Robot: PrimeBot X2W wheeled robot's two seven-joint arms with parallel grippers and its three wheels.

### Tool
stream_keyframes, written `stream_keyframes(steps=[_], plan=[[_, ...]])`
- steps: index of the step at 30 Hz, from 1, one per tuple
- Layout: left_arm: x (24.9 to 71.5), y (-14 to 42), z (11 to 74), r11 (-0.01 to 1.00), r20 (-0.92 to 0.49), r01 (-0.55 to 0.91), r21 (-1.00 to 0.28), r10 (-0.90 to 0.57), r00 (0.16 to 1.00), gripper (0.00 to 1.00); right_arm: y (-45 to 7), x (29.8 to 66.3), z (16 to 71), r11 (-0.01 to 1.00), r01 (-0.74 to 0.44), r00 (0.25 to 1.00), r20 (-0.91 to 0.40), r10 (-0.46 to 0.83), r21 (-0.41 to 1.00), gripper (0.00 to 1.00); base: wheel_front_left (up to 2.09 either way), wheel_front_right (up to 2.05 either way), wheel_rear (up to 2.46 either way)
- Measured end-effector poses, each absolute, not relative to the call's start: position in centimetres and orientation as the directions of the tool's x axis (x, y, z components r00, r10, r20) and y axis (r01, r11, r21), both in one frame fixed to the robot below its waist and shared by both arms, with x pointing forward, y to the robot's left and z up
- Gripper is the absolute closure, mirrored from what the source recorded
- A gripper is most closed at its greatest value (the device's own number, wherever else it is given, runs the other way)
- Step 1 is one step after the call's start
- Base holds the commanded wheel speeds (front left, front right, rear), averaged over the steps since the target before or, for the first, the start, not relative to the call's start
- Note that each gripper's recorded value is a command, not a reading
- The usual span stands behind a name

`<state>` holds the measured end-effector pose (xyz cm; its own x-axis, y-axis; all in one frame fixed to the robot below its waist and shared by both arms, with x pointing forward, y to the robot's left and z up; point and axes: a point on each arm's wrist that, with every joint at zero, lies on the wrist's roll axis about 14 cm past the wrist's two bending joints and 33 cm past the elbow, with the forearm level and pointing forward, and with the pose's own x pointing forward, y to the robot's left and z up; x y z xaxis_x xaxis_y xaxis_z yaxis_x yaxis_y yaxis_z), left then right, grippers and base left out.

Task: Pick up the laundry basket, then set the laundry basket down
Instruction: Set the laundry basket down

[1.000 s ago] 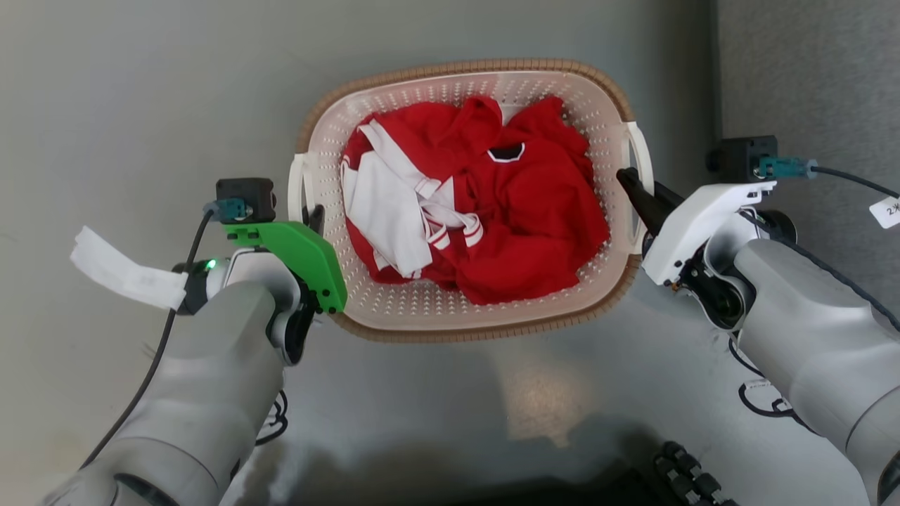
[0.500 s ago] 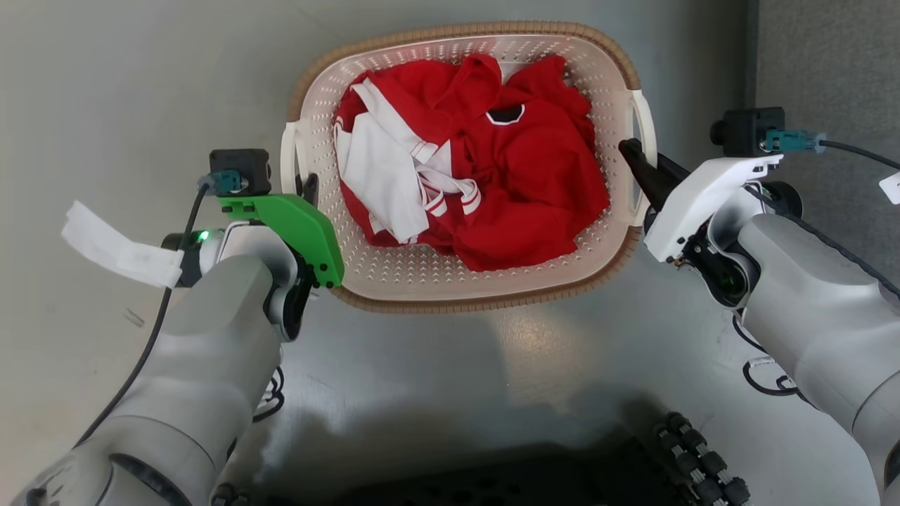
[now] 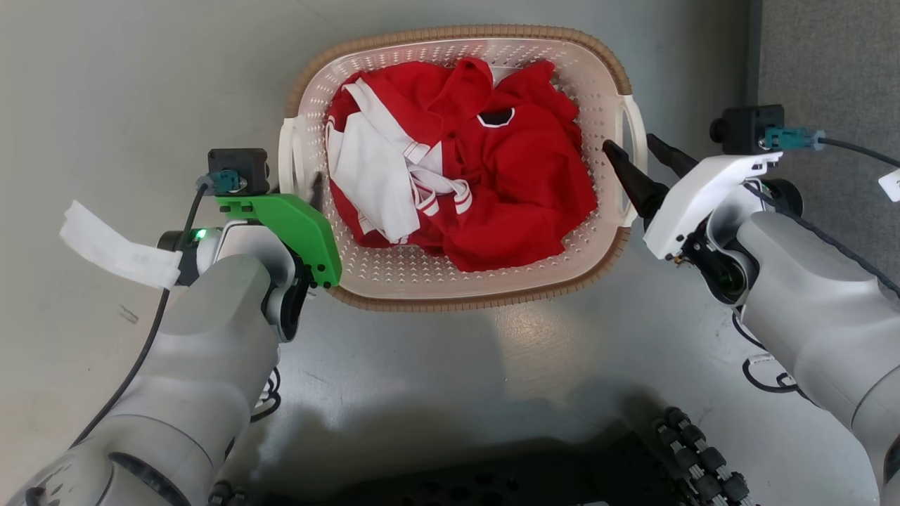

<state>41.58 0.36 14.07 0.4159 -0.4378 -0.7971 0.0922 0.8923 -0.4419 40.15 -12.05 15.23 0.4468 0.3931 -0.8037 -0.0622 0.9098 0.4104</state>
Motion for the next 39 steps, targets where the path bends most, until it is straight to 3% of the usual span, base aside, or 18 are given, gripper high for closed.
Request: stream_keyframes(steps=[16,26,39], plan=[[42.5,0.8,15.3,0.902,-0.784,0.109,-0.417,-0.418,0.459,0.00,-12.0,40.8,16.5,0.912,-0.067,0.472,-0.792,0.387,0.405,0.00,0.00,0.00,0.00],[44.7,1.3,19.0,0.902,-0.734,0.098,-0.420,-0.402,0.548,0.00,-12.1,42.3,20.1,0.909,-0.058,0.555,-0.744,0.373,0.413,0.00,0.00,0.00,0.00],[48.3,0.7,27.1,0.874,-0.588,0.133,-0.467,-0.420,0.692,0.00,-12.3,45.0,27.4,0.903,-0.146,0.687,-0.616,0.386,0.403,0.00,0.00,0.00,0.00]])
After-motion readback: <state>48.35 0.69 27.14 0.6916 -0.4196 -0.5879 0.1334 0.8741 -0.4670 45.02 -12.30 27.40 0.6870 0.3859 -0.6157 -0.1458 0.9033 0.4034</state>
